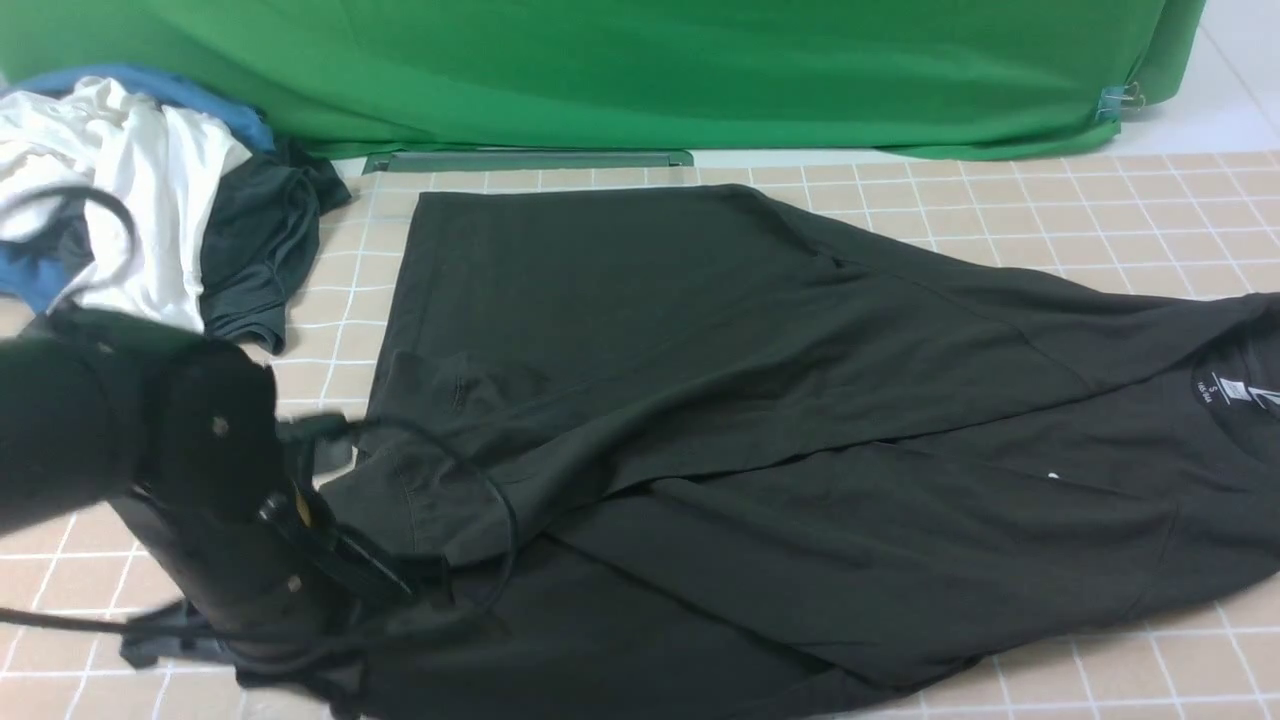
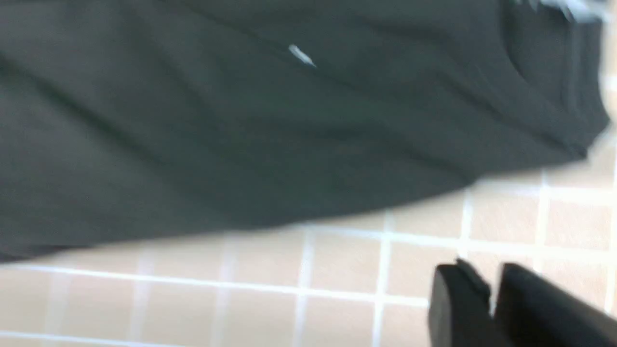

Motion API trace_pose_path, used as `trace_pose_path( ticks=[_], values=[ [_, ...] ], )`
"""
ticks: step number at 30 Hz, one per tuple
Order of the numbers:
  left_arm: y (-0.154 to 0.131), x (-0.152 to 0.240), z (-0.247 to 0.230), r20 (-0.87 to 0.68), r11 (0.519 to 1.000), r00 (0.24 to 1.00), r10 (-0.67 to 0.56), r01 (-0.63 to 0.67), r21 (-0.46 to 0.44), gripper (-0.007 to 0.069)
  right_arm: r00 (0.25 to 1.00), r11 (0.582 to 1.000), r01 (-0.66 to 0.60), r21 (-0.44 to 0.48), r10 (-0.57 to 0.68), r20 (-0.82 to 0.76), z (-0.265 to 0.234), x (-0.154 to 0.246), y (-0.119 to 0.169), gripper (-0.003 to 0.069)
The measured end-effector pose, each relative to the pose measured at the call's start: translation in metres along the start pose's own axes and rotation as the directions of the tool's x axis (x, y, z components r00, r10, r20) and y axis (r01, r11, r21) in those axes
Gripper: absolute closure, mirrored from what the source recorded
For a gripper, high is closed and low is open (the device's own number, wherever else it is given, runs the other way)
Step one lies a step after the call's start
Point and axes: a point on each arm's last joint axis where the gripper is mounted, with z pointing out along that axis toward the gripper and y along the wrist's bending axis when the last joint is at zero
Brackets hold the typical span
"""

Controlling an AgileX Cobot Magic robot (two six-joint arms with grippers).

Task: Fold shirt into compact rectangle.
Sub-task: 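Grasp the near edge of the shirt at its hem and shoulder corners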

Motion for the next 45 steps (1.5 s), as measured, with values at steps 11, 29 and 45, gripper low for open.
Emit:
trace_pose_path(
  ticks=[11, 29, 45],
  values=[
    [0.001, -0.001, -0.013, 0.046, 1.0, 0.998, 0.03, -0.03, -0.002, 0.0595, 0.953, 0.997, -0.042, 0.062, 0.058, -0.296, 0.099, -0.013, -0.002, 0.0123],
    [0.002, -0.001, -0.013, 0.044, 0.999, 0.998, 0.042, -0.042, -0.011, 0.0595, 0.954, 0.993, -0.088, 0.072, 0.105, -0.28, 0.147, -0.023, 0.0, 0.0143],
    [0.003, -0.002, -0.013, 0.048, 0.998, 0.997, 0.055, -0.054, -0.022, 0.0595, 0.885, 0.949, -0.286, 0.133, 0.315, -0.342, 0.1, -0.029, -0.06, 0.0623]
  ],
)
